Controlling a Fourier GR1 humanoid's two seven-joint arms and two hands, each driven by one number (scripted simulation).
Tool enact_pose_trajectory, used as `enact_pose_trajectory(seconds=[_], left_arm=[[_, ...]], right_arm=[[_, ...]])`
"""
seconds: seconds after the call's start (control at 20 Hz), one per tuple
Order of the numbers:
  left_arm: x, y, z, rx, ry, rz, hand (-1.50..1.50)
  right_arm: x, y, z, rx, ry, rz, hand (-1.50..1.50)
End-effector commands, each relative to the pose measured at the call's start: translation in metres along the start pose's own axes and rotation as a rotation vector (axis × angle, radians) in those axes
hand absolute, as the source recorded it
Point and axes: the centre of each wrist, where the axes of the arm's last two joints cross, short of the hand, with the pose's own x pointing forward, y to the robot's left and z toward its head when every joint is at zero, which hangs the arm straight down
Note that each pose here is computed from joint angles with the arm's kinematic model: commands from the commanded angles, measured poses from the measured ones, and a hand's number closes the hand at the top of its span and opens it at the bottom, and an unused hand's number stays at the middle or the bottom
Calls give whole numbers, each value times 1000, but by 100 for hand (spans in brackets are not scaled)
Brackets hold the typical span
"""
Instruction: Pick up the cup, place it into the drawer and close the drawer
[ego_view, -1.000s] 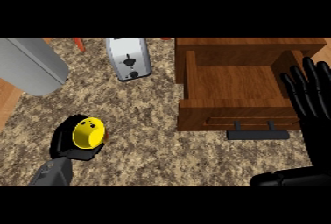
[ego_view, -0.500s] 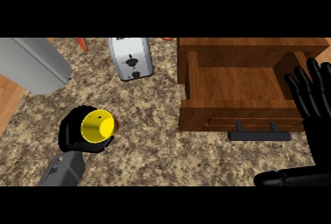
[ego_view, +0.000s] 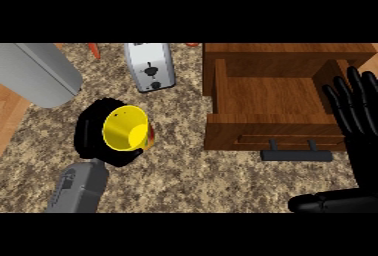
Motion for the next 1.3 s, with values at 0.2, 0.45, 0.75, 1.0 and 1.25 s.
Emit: enact_pose_trajectory(seconds=[0.2, 0.45, 0.75, 1.0, 1.25], left_arm=[[54, -47, -63, -23, -15, 16, 150], [76, -92, -99, -54, -47, -17, 150], [82, -124, -134, -66, -27, -71, 150], [96, -145, -173, -98, -10, -84, 150], [73, -159, -168, -109, 41, -108, 150]], right_arm=[[-2, -1, -4, 9, -13, 2, -150], [-13, 0, 0, 6, -9, 2, -150], [-1, -14, 2, 3, 5, 7, -150], [-16, 1, 4, 4, -7, -16, -150], [-15, -12, -6, -1, -16, 17, -150]])
